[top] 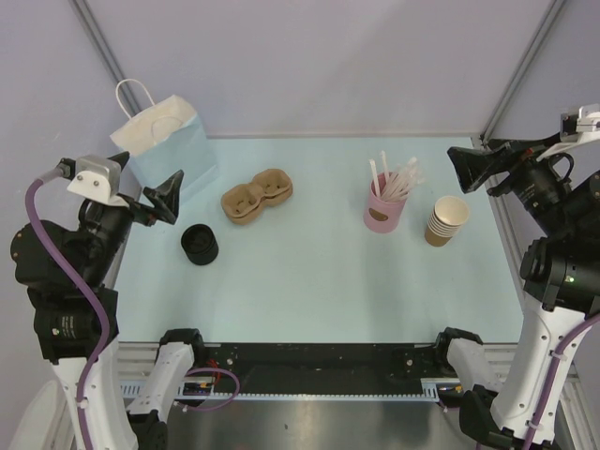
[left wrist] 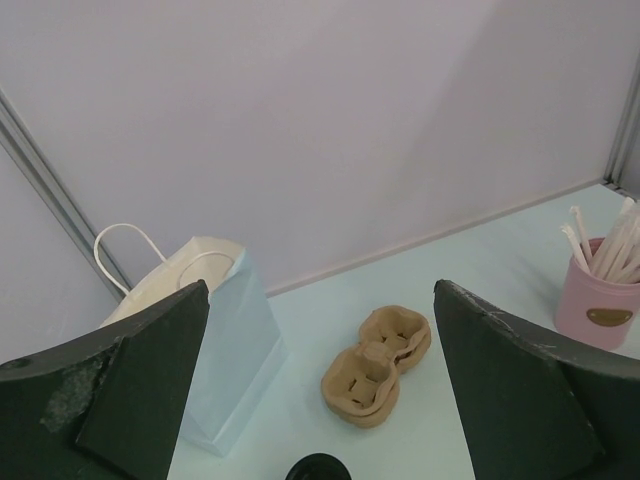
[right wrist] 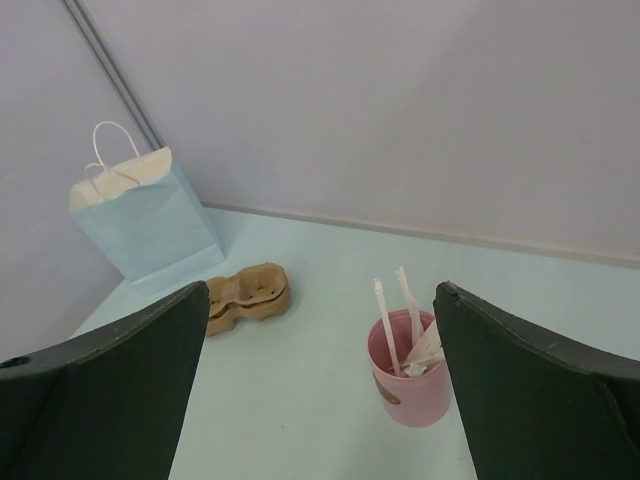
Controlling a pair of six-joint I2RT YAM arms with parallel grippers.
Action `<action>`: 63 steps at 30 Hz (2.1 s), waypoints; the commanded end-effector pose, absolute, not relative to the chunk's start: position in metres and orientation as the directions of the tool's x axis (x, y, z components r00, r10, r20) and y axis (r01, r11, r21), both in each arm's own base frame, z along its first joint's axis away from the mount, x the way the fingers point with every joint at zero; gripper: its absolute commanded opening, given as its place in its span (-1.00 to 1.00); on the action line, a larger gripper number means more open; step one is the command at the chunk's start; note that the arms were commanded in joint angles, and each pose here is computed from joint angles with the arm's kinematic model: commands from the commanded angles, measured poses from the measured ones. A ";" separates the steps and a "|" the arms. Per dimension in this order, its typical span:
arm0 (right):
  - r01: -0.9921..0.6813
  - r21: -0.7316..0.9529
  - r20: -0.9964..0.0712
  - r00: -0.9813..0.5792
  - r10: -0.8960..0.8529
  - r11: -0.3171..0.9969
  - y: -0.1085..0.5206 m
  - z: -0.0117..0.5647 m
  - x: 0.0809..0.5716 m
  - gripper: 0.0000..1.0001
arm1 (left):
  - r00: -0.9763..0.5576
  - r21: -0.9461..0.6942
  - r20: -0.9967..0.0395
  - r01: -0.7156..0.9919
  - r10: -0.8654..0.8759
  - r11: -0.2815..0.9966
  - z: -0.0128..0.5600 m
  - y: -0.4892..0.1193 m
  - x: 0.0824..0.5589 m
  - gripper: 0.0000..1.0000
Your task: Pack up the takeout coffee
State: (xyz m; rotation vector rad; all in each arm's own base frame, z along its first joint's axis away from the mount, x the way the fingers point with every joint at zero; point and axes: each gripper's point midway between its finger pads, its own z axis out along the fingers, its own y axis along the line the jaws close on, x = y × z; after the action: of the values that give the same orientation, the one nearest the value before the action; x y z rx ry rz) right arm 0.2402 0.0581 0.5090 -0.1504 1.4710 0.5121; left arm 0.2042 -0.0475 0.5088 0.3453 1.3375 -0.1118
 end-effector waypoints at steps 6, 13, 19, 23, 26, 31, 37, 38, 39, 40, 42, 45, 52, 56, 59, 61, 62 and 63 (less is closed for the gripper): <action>-0.505 0.164 -0.977 0.037 0.211 0.848 0.069 0.509 0.240 0.99 | 0.236 0.180 -0.966 0.318 0.106 0.931 0.506 -0.054 0.210 0.99; -0.583 0.146 -0.982 0.015 0.190 0.799 0.080 0.498 0.243 0.99 | 0.222 0.190 -0.968 0.326 0.120 0.926 0.498 -0.055 0.217 0.99; -0.632 0.144 -0.983 -0.004 0.183 0.762 0.089 0.492 0.244 0.99 | 0.223 0.200 -0.965 0.286 0.138 0.937 0.498 -0.047 0.222 0.99; -0.650 0.147 -0.984 -0.016 0.180 0.746 0.097 0.488 0.256 1.00 | 0.217 0.207 -0.964 0.260 0.151 0.943 0.496 -0.042 0.223 0.99; -0.652 0.123 -0.989 -0.021 0.144 0.748 0.112 0.479 0.274 0.99 | 0.201 0.219 -0.964 0.221 0.175 0.950 0.491 -0.035 0.225 0.99; -0.671 0.026 -0.995 -0.085 -0.042 0.741 0.180 0.435 0.304 0.99 | 0.139 0.259 -0.962 0.183 0.236 0.948 0.470 -0.024 0.228 0.99; -0.715 -0.117 -0.978 -0.037 -0.204 0.689 0.252 0.412 0.321 0.99 | 0.060 0.260 -0.965 0.103 0.255 0.960 0.431 -0.006 0.224 0.99; -0.726 -0.125 -0.973 -0.043 -0.227 0.676 0.266 0.401 0.327 0.99 | 0.048 0.261 -0.965 0.095 0.258 0.961 0.426 -0.004 0.225 0.99; -0.728 -0.140 -0.975 -0.019 -0.223 0.671 0.276 0.402 0.332 0.99 | 0.010 0.254 -0.967 0.067 0.254 0.965 0.412 0.002 0.228 0.99; -0.727 -0.139 -0.975 -0.017 -0.219 0.673 0.283 0.399 0.337 1.00 | -0.002 0.253 -0.967 0.053 0.254 0.966 0.406 0.005 0.230 0.99; -0.737 -0.127 -0.981 -0.004 -0.192 0.664 0.306 0.393 0.350 0.99 | -0.033 0.249 -0.968 0.014 0.250 0.968 0.394 0.013 0.232 0.99; -0.733 -0.075 -0.987 -0.043 -0.157 0.676 0.331 0.384 0.376 0.99 | -0.029 0.218 -0.975 0.008 0.218 0.976 0.387 0.014 0.233 0.99; -0.731 -0.086 -0.971 -0.090 -0.220 0.677 0.384 0.346 0.415 0.99 | -0.035 0.183 -0.983 -0.036 0.182 0.982 0.378 0.024 0.231 0.99; -0.705 -0.072 -0.963 -0.134 -0.232 0.706 0.399 0.325 0.439 1.00 | -0.023 0.166 -0.986 -0.044 0.165 0.985 0.375 0.026 0.227 0.99; -0.696 -0.034 -0.957 -0.184 -0.223 0.717 0.409 0.306 0.456 1.00 | -0.028 0.152 -0.988 -0.056 0.151 0.987 0.369 0.031 0.228 0.99; -0.709 -0.005 -0.948 -0.222 -0.229 0.706 0.416 0.287 0.462 1.00 | -0.029 0.142 -0.990 -0.067 0.141 0.988 0.367 0.035 0.230 0.99; -0.715 0.005 -0.948 -0.226 -0.224 0.699 0.419 0.285 0.463 1.00 | -0.033 0.136 -0.990 -0.053 0.134 0.989 0.364 0.034 0.231 0.99; -0.727 0.018 -0.946 -0.236 -0.224 0.687 0.423 0.279 0.461 0.99 | -0.034 0.135 -0.990 -0.063 0.133 0.989 0.363 0.037 0.230 0.99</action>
State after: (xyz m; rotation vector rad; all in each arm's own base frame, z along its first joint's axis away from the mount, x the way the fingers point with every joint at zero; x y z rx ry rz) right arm 0.4532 0.4168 0.2700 -0.7985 1.7976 0.5084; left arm 0.2268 0.0372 0.3610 0.0688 1.6263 0.1967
